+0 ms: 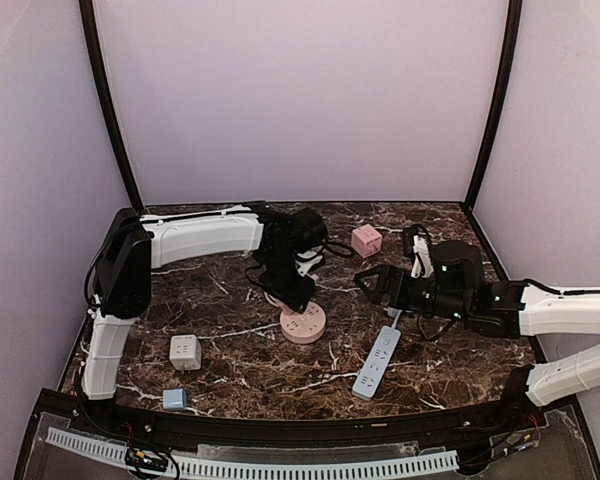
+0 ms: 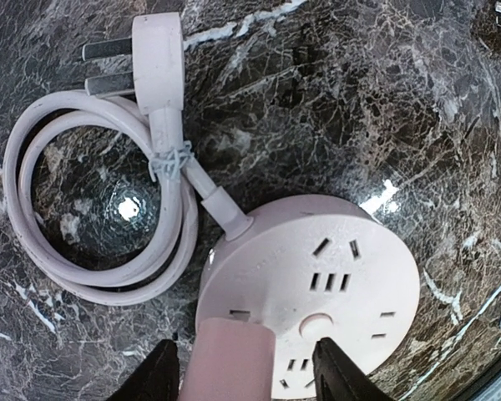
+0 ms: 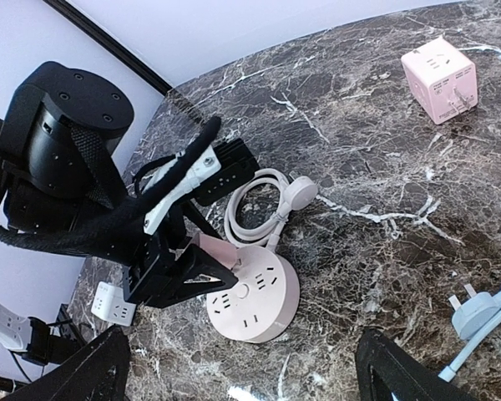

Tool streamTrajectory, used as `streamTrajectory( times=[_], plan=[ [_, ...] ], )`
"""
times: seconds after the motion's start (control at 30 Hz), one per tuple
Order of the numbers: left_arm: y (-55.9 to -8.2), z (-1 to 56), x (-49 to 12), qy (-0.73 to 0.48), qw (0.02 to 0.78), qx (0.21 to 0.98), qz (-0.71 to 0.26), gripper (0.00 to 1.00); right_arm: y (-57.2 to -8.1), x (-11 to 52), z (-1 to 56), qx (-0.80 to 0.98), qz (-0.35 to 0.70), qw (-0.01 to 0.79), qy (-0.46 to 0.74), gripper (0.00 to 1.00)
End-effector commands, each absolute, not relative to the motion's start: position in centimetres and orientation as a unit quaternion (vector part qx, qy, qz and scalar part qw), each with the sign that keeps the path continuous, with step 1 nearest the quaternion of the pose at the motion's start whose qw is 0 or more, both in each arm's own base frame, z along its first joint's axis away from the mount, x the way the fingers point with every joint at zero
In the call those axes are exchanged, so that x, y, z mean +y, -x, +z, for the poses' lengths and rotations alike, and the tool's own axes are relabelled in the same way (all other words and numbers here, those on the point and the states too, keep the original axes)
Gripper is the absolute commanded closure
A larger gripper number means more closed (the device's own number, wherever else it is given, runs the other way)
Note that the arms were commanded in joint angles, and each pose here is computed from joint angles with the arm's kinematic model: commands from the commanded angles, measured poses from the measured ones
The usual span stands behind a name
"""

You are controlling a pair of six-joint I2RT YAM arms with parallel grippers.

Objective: Insert the plug

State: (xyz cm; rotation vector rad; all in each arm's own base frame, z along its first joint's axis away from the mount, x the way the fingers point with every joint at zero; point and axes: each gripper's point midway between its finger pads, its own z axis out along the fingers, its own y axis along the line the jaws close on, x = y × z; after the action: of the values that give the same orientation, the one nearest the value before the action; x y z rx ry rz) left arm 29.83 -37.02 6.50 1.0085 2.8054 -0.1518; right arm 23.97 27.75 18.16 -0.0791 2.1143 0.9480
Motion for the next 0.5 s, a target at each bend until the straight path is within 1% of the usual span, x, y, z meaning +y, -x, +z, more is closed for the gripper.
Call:
streamTrajectory(
  times=[0.0,0.27,0.33,0.4,0.47],
  plan=[
    [-30.01,9.16,-37.06,-0.325,0.121,0.935,-0.067,0.45,-23.63,28.03,18.58,0.829,0.384,0.404,0.041,0.07],
    [-29.49,9.14,-36.34,-0.321,0.13,0.935,-0.071,0.53,-23.62,28.11,18.63,0.828,0.386,0.404,0.042,0.07],
    [-29.27,8.81,-36.17,-0.321,0.128,0.935,-0.073,0.59,-23.61,28.14,18.6,0.828,0.386,0.404,0.042,0.07],
    [-29.14,8.8,-36.22,-0.323,0.128,0.934,-0.078,0.71,-23.61,28.16,18.54,0.829,0.386,0.403,0.042,0.07],
    [-29.07,8.62,-36.21,-0.324,0.127,0.934,-0.079,0.76,-23.6,28.18,18.5,0.829,0.386,0.402,0.043,0.07]
  ],
)
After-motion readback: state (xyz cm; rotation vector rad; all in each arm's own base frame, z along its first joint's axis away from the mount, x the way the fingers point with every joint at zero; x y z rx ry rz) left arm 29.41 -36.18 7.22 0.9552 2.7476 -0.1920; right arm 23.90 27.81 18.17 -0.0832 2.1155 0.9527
